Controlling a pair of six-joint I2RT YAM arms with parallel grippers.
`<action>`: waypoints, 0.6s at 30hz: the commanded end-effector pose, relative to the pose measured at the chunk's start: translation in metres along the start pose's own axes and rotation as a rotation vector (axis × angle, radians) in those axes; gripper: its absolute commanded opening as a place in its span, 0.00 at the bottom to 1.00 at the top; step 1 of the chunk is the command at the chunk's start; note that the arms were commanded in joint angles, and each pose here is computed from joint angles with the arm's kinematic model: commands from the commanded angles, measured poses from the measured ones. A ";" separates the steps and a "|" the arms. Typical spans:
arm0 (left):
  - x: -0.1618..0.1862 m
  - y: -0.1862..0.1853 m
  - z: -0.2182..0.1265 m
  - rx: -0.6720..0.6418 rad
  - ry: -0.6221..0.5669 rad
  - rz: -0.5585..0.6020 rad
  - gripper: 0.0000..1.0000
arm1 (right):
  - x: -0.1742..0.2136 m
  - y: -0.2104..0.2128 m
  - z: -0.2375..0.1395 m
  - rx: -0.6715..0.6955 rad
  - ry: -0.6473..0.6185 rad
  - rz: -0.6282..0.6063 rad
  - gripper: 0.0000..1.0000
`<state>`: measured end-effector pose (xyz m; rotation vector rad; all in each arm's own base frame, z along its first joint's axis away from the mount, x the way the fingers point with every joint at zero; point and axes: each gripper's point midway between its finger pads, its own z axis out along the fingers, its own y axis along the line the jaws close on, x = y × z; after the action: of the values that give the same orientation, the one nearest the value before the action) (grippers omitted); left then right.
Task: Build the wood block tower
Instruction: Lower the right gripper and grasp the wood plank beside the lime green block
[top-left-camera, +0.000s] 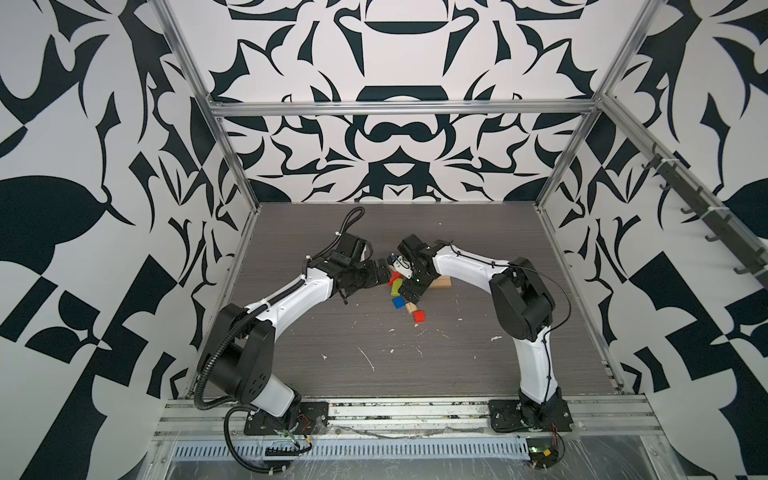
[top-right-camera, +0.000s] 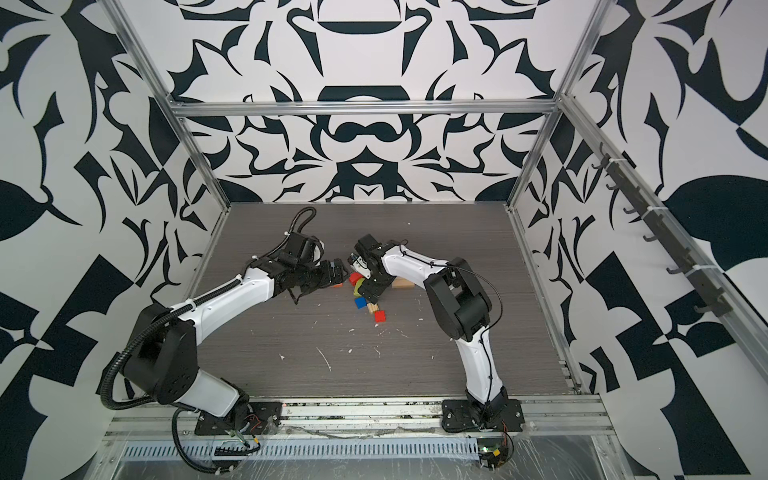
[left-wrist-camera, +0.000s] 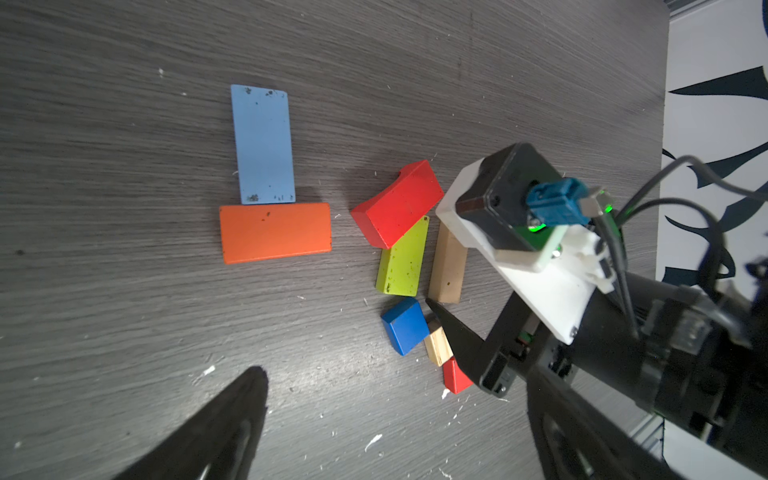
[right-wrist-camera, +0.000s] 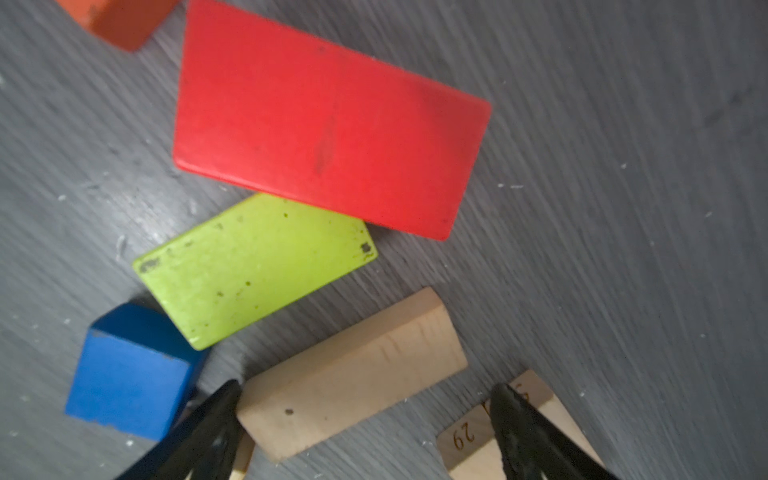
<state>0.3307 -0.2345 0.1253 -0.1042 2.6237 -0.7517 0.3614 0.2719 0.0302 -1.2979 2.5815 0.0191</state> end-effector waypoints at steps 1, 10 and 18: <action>-0.002 0.000 -0.004 0.001 -0.007 -0.004 0.99 | -0.007 0.000 -0.002 0.005 -0.014 -0.028 0.96; -0.001 0.003 -0.006 -0.006 -0.012 -0.007 0.99 | -0.017 0.000 0.004 -0.006 -0.026 -0.044 0.94; 0.000 0.004 -0.007 -0.008 -0.014 -0.009 0.99 | -0.017 0.008 0.010 -0.048 -0.018 -0.053 0.87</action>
<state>0.3310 -0.2339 0.1252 -0.1062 2.6235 -0.7498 0.3684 0.2850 0.0252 -1.3528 2.5500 0.0644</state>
